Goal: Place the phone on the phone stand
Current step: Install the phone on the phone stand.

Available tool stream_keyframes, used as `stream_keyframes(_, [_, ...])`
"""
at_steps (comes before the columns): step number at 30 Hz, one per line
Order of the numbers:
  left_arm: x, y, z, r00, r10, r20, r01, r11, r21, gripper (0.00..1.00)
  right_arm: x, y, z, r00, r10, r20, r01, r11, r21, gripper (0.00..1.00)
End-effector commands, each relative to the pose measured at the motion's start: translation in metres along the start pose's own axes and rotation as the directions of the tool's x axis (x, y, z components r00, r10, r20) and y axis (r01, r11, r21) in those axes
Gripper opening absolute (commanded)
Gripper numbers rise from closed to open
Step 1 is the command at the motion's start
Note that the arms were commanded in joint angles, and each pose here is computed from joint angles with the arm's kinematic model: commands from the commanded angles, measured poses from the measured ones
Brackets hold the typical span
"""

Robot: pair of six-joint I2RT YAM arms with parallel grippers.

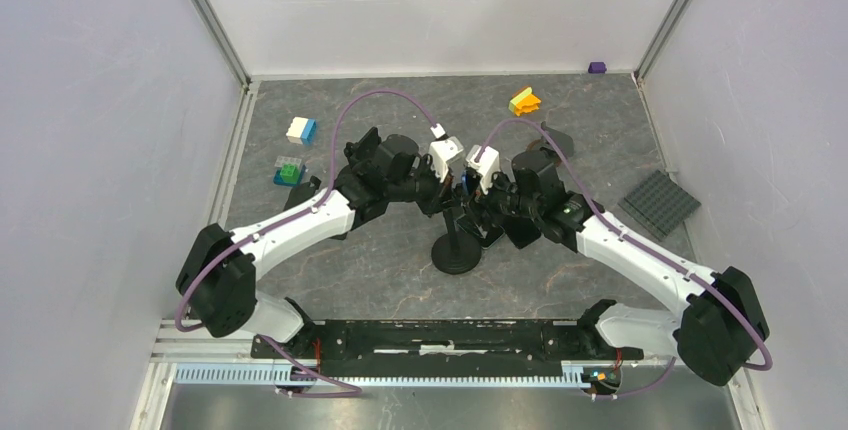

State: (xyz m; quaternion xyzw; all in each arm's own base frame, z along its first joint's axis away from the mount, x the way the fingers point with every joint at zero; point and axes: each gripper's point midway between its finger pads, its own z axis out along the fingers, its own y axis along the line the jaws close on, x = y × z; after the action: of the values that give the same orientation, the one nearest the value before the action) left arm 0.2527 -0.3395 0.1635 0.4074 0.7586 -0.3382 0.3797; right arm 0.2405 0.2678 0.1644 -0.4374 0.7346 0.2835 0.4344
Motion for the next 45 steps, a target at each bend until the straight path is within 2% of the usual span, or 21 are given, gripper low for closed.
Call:
stream_keyframes(1, [0.016, 0.024, 0.052, 1.0, -0.026, 0.015, 0.027, 0.997, -0.072, 0.02, -0.114, 0.201, -0.06, 0.811, -0.181, 0.556, 0.552, 0.551, -0.626, 0.0])
stream_keyframes(8, [0.019, 0.027, 0.054, 1.0, -0.018, 0.004, 0.019, 0.997, -0.079, 0.02, -0.11, 0.208, -0.058, 0.813, -0.194, 0.548, 0.557, 0.533, -0.637, 0.0])
stream_keyframes(16, [0.016, 0.042, 0.05, 0.999, 0.032, 0.0, -0.032, 0.987, -0.157, 0.02, -0.106, 0.217, -0.059, 0.823, -0.179, 0.539, 0.548, 0.502, -0.669, 0.0])
stream_keyframes(21, [0.008, 0.042, 0.045, 0.995, 0.102, 0.005, -0.1, 0.983, -0.152, 0.02, -0.101, 0.222, -0.061, 0.828, -0.168, 0.536, 0.542, 0.485, -0.686, 0.0])
stream_keyframes(24, [0.003, 0.03, 0.042, 0.99, 0.137, 0.022, -0.135, 0.987, -0.089, 0.02, -0.098, 0.221, -0.059, 0.829, -0.169, 0.532, 0.539, 0.493, -0.683, 0.0])
stream_keyframes(28, [0.0, 0.013, 0.038, 0.985, 0.171, 0.036, -0.171, 0.985, -0.001, 0.02, -0.091, 0.212, -0.051, 0.829, -0.203, 0.521, 0.541, 0.524, -0.657, 0.0])
stream_keyframes(29, [-0.001, 0.002, 0.033, 0.979, 0.195, 0.058, -0.198, 0.978, 0.058, 0.02, -0.09, 0.198, -0.047, 0.831, -0.217, 0.512, 0.535, 0.566, -0.627, 0.0])
stream_keyframes(33, [-0.004, -0.011, 0.024, 0.977, 0.193, 0.095, -0.204, 0.97, 0.134, 0.02, -0.087, 0.174, -0.042, 0.828, -0.248, 0.503, 0.53, 0.636, -0.56, 0.0])
stream_keyframes(45, [-0.006, -0.026, 0.005, 0.969, 0.202, 0.142, -0.23, 0.948, 0.218, 0.02, -0.067, 0.118, -0.031, 0.861, -0.249, 0.443, 0.457, 0.761, -0.46, 0.0])
